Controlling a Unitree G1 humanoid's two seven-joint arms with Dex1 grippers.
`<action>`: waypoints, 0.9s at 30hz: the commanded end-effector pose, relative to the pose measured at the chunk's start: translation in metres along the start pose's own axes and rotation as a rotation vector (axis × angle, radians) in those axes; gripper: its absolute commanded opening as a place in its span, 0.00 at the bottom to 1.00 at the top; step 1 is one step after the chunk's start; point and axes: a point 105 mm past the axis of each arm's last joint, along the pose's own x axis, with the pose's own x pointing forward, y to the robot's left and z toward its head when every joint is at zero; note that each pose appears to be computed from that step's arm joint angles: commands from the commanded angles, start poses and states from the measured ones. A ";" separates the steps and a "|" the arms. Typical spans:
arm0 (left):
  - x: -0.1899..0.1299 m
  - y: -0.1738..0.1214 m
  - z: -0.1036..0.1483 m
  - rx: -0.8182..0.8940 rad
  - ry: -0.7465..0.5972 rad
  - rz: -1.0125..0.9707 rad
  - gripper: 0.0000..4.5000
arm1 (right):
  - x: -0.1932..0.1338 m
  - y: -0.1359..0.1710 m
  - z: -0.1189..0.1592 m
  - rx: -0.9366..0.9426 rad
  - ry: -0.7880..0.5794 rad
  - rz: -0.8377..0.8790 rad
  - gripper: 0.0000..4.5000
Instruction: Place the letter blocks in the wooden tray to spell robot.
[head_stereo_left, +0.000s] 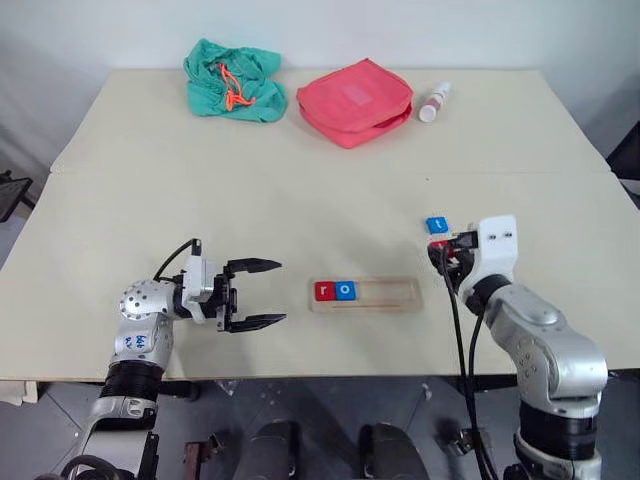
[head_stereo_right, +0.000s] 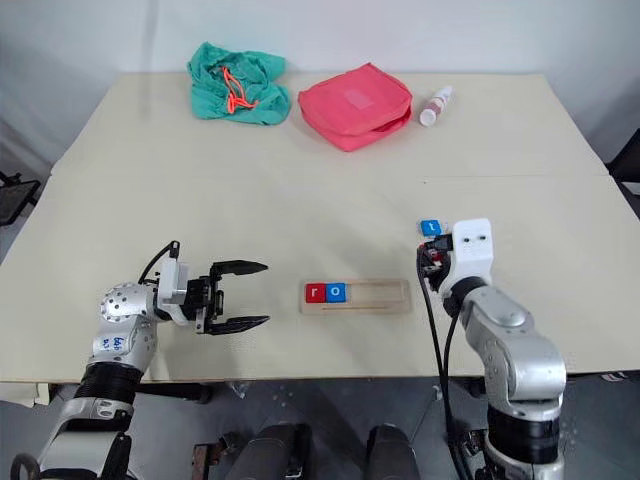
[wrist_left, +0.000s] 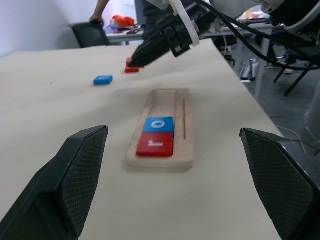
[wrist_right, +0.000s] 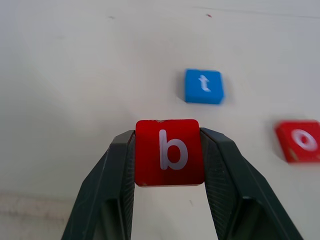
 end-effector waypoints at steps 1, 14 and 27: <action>-0.005 0.001 0.008 0.016 -0.030 -0.015 1.00 | -0.016 -0.005 0.000 0.030 -0.013 -0.054 0.33; -0.010 0.004 0.014 0.016 -0.019 -0.029 1.00 | -0.031 -0.007 -0.034 0.139 0.096 -0.132 0.33; -0.006 0.006 0.016 0.024 -0.028 -0.032 1.00 | -0.031 -0.007 -0.019 0.081 0.058 -0.031 1.00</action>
